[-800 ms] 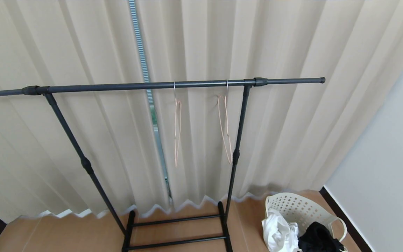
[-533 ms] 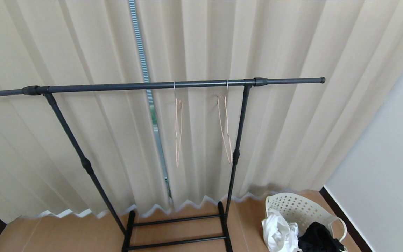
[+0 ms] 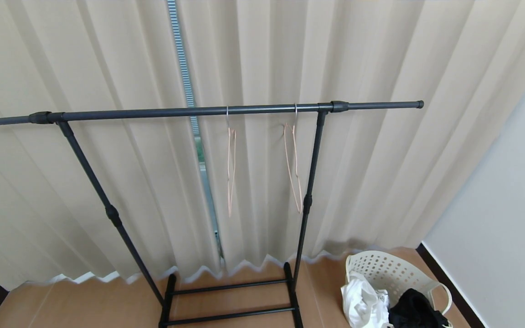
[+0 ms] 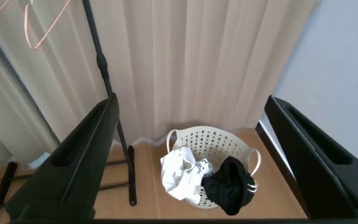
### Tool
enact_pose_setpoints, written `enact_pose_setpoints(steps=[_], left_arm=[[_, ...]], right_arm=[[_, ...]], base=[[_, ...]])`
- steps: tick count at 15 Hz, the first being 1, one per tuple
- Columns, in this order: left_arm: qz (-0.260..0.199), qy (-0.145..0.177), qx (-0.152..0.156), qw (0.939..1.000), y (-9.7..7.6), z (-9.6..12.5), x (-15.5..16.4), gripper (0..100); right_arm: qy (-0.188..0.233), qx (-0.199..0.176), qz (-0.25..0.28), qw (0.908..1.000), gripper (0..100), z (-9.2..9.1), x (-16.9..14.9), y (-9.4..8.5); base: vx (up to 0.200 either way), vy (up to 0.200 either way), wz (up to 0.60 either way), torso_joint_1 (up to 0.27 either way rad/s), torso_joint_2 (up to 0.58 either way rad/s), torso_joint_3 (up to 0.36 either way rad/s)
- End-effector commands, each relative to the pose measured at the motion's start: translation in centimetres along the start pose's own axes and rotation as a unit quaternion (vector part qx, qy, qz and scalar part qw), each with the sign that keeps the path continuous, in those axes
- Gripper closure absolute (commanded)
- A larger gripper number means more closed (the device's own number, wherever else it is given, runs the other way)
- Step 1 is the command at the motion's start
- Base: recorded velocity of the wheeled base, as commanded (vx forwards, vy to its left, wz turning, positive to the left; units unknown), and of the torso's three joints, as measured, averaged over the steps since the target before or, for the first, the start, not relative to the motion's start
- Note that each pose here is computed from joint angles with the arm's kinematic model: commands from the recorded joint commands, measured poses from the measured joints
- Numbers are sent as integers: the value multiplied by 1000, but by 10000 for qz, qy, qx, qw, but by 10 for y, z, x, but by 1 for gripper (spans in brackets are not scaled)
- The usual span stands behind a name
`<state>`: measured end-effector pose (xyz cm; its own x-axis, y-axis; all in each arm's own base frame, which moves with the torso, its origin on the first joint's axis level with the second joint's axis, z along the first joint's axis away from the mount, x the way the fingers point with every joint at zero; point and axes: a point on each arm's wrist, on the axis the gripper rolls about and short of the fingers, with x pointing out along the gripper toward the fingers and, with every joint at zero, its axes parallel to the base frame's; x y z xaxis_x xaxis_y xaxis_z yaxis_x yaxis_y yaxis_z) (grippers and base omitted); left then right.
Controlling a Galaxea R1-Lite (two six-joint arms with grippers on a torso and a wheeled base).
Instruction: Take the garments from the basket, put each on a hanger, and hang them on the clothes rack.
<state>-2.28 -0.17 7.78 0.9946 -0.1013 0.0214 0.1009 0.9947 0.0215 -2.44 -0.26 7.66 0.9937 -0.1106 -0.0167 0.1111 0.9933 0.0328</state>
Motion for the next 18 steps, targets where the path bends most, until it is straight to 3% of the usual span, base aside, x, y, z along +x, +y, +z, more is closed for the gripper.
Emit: enact_pose_setpoints(steps=[1,18], left_arm=[[1,0,2,10000,0,0,0,0],[-14,0,-14,10000,0,0,0,0]], right_arm=[[8,-6,2,10000,0,0,0,0],[29,1,162,9999,0,0,0,1]], base=[[0,0,0,0,0,0],[0,0,0,0,0,0]])
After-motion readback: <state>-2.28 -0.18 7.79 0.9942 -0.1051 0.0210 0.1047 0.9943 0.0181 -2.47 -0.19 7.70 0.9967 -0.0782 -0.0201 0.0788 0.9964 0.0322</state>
